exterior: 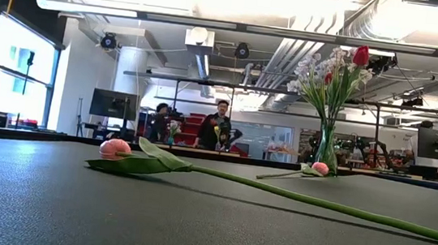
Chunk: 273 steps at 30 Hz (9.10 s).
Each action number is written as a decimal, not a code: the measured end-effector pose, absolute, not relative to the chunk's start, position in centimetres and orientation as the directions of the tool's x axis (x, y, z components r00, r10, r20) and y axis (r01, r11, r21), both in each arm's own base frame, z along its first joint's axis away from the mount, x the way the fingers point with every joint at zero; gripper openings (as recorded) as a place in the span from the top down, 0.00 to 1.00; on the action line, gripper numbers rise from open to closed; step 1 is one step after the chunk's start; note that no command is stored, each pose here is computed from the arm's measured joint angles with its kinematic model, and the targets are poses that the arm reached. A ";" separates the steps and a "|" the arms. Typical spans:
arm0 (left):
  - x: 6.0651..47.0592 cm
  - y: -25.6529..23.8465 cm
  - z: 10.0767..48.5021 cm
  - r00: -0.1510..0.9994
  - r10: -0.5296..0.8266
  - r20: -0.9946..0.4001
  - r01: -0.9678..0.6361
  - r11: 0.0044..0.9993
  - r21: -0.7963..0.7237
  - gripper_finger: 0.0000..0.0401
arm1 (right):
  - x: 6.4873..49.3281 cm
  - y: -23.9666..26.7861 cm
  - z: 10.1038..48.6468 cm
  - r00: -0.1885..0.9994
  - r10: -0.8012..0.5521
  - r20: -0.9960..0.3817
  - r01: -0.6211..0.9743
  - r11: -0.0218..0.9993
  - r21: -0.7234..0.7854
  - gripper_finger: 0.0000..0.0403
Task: Sort flowers into vase by color
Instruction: Put the red flowers into the violet vase, then adjust the violet vase
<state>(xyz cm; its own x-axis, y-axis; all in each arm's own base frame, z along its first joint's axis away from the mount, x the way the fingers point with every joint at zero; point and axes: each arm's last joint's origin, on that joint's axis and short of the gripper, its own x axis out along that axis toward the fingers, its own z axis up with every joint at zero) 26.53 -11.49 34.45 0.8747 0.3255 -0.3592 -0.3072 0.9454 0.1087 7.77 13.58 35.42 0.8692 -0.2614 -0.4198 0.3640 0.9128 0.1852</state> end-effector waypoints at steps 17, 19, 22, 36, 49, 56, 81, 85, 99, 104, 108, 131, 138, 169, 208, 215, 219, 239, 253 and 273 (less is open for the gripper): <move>27.5 -9.2 34.4 0.860 0.334 -0.385 -0.349 0.937 0.034 0.72 | 5.0 14.9 31.8 0.943 -0.142 -0.302 0.225 0.939 0.261 1.00; 27.6 -9.0 34.4 0.859 0.336 -0.385 -0.352 0.935 0.030 0.72 | 4.9 14.9 31.9 0.948 -0.138 -0.285 0.216 0.941 0.262 1.00; 27.7 -8.8 34.4 0.861 0.335 -0.382 -0.354 0.935 0.022 0.72 | 4.9 15.0 31.9 0.949 -0.137 -0.285 0.215 0.940 0.265 1.00; 27.8 -8.7 34.5 0.862 0.336 -0.379 -0.356 0.934 0.018 0.72 | 5.1 16.8 31.3 0.938 -0.095 -0.335 0.162 0.971 0.178 1.00; 27.9 -8.8 34.7 0.873 0.330 -0.358 -0.355 0.935 -0.003 0.72 | 5.3 18.0 30.0 0.874 -0.098 -0.476 0.206 0.962 0.181 1.00; 27.9 -8.8 34.7 0.877 0.314 -0.363 -0.340 0.940 -0.009 0.72 | 5.0 18.1 29.6 0.757 -0.066 -0.650 0.248 0.949 0.193 0.89; 27.9 -8.9 34.7 0.881 0.306 -0.360 -0.334 0.943 -0.015 0.72 | 5.5 21.0 23.7 0.804 -0.123 -0.581 0.276 0.944 0.182 0.99; 27.9 -9.0 34.7 0.883 0.297 -0.362 -0.325 0.946 -0.018 0.72 | 5.7 21.6 22.9 0.829 -0.153 -0.538 0.292 0.939 0.182 0.99; 27.9 -9.1 34.7 0.885 0.292 -0.362 -0.310 0.951 0.007 0.72 | 5.3 21.4 22.9 0.748 -0.125 -0.652 0.336 0.918 0.209 0.99; 27.9 -9.1 34.7 0.885 0.292 -0.362 -0.309 0.951 0.011 0.72 | 4.8 20.8 24.0 0.719 -0.063 -0.692 0.320 0.914 0.250 0.99; 27.9 -9.1 34.8 0.886 0.292 -0.360 -0.309 0.951 0.013 0.72 | 4.7 20.3 24.6 0.713 -0.043 -0.700 0.305 0.918 0.254 0.99; 27.9 -9.1 34.8 0.886 0.293 -0.359 -0.309 0.951 0.013 0.73 | 4.2 19.3 25.5 0.596 0.018 -0.803 0.284 0.930 0.232 0.75; 27.9 -9.1 34.8 0.886 0.292 -0.359 -0.309 0.951 0.013 0.73 | 3.7 17.7 27.1 0.515 0.128 -0.848 0.253 0.922 0.293 0.71; 29.2 -10.2 33.2 0.878 0.283 -0.387 -0.292 0.956 0.037 0.73 | 3.5 16.3 27.7 0.226 0.218 -0.949 0.098 0.965 0.245 0.30; 41.8 -14.9 24.1 0.987 -0.038 -0.155 0.008 0.982 -0.191 0.55 | 3.9 18.1 27.6 0.090 0.351 -0.932 0.176 0.915 0.362 0.45; 45.4 -16.2 22.2 0.979 -0.089 -0.183 0.059 0.985 -0.165 0.44 | 3.9 17.6 28.7 0.142 0.437 -0.888 0.184 0.870 0.458 0.46; 46.3 -16.5 22.0 0.979 -0.088 -0.182 0.060 0.986 -0.153 0.44 | 4.3 17.9 28.0 0.227 0.350 -0.909 0.147 0.910 0.388 0.48; 46.5 -16.0 22.0 0.978 -0.075 -0.197 0.053 0.992 -0.114 0.44 | 5.2 20.0 25.7 0.339 0.189 -0.921 0.157 0.954 0.254 0.49; 46.5 -16.1 22.0 0.976 -0.087 -0.201 0.063 0.990 -0.125 0.45 | 5.3 19.7 25.7 0.372 0.158 -0.915 0.185 0.953 0.240 0.60; 47.0 -15.5 22.8 0.967 -0.071 -0.245 0.052 0.995 -0.085 0.45 | 5.0 20.2 25.4 0.581 0.085 -0.809 0.164 0.962 0.218 0.92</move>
<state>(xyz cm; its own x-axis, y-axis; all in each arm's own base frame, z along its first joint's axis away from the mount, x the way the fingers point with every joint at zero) 46.99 -15.51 22.78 0.9670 -0.0713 -0.2448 0.0519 0.9950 -0.0848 5.05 20.19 25.44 0.5813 0.0845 -0.8093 0.1642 0.9619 0.2184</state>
